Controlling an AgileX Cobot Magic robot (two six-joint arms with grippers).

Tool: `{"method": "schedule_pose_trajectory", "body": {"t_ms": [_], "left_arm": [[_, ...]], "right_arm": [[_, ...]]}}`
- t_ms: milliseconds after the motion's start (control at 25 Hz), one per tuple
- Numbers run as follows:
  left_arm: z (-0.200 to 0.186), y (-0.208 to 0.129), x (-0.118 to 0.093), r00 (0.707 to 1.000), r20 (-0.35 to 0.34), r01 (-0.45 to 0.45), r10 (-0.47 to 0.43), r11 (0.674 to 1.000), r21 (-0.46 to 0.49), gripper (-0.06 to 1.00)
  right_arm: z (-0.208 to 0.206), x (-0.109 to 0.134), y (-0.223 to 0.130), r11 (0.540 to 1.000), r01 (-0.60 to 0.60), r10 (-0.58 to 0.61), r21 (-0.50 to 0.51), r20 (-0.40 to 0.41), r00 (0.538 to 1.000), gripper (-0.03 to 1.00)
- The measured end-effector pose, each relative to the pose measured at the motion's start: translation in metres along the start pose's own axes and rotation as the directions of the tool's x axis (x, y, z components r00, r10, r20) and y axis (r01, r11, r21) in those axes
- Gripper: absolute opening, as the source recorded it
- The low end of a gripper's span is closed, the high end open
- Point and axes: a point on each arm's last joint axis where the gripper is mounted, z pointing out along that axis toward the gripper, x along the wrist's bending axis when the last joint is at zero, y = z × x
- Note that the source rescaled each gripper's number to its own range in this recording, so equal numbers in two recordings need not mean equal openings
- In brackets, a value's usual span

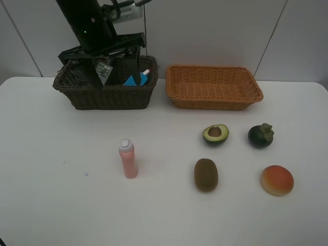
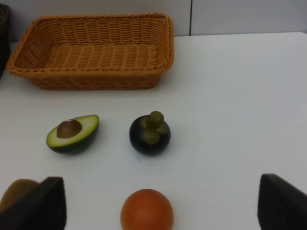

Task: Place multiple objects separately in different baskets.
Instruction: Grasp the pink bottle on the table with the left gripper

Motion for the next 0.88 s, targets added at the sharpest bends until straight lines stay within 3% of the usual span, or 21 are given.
{"method": "schedule_pose_trajectory", "body": {"t_ms": [240,360,640,880], "left_arm": [[0.021,-0.046,-0.031,0.999,-0.047,-0.016,0.021,0.995,0.094,1.00],[0.031,-0.060,-0.035,0.996,-0.080,-0.024,0.035,0.991,0.129,1.00],[0.054,-0.075,-0.013,0.977,-0.208,-0.006,0.045,0.983,0.182,1.00],[0.069,-0.075,-0.008,0.982,-0.187,-0.014,0.038,0.992,0.123,1.00]], "right_arm": [[0.000,0.000,0.000,1.000,0.000,0.000,0.000,0.000,1.000,1.00],[0.000,0.000,0.000,1.000,0.000,0.000,0.000,0.000,1.000,1.00],[0.000,0.000,0.000,1.000,0.000,0.000,0.000,0.000,1.000,1.00],[0.000,0.000,0.000,1.000,0.000,0.000,0.000,0.000,1.000,1.00]]}}
